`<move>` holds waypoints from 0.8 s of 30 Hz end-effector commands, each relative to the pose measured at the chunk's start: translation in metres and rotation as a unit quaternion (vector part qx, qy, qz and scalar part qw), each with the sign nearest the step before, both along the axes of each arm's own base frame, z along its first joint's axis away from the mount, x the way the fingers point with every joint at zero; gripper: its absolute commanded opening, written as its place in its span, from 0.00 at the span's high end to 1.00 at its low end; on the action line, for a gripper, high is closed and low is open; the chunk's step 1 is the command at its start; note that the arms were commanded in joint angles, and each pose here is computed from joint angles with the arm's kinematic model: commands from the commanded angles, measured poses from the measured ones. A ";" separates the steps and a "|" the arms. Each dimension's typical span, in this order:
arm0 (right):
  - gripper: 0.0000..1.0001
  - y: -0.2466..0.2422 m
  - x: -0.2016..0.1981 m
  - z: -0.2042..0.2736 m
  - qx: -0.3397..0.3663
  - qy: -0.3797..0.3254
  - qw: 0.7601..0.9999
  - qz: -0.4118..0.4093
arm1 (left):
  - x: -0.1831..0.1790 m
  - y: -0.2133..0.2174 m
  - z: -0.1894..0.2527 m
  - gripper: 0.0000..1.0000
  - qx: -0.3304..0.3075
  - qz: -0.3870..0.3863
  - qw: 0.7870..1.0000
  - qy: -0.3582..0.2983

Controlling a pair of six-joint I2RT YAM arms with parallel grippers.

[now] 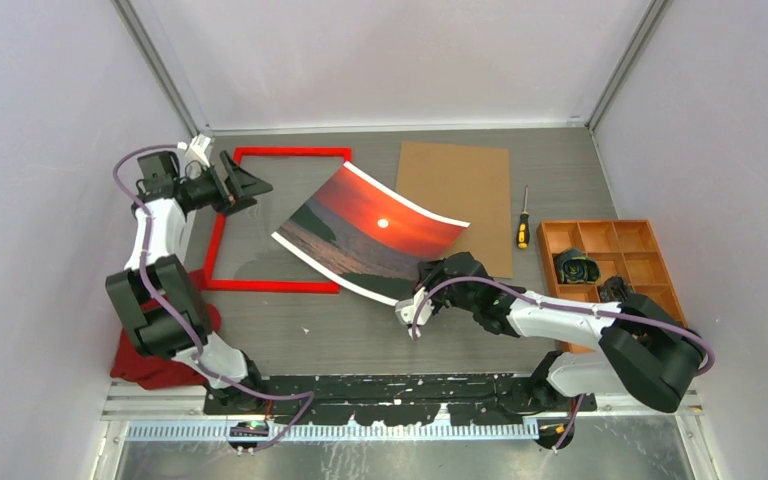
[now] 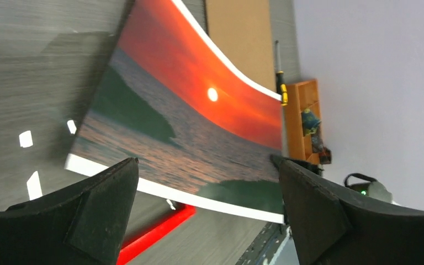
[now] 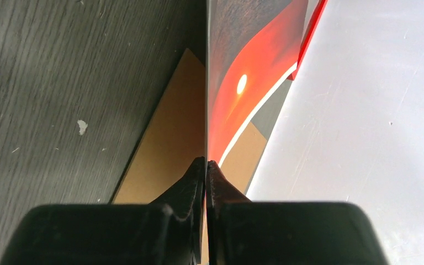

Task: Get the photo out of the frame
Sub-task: Place the photo in the photo frame.

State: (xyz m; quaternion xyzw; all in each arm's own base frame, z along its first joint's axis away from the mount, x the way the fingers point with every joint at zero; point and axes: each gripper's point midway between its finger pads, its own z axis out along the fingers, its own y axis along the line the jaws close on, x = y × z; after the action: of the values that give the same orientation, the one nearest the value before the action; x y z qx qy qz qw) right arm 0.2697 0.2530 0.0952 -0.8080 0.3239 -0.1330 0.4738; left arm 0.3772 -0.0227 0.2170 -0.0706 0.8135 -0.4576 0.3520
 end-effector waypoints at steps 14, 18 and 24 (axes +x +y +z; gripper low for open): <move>0.98 0.011 0.004 0.013 0.033 -0.025 0.999 0.019 | 0.058 -0.010 -0.101 0.07 0.184 -0.048 0.977 0.102; 0.98 0.012 0.004 0.012 0.035 -0.024 0.999 0.019 | 0.060 -0.011 -0.111 0.08 0.207 -0.048 0.971 0.105; 0.99 0.012 0.004 0.011 0.039 -0.024 0.999 0.019 | 0.060 -0.016 -0.126 0.09 0.215 -0.062 0.967 0.119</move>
State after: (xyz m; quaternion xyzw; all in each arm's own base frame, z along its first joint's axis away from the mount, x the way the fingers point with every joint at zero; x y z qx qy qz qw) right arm 0.2719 0.2578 0.0964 -0.8032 0.3135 -0.1308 0.4893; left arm 0.4296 -0.0380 0.0933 -0.0151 0.9271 -0.2957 0.2296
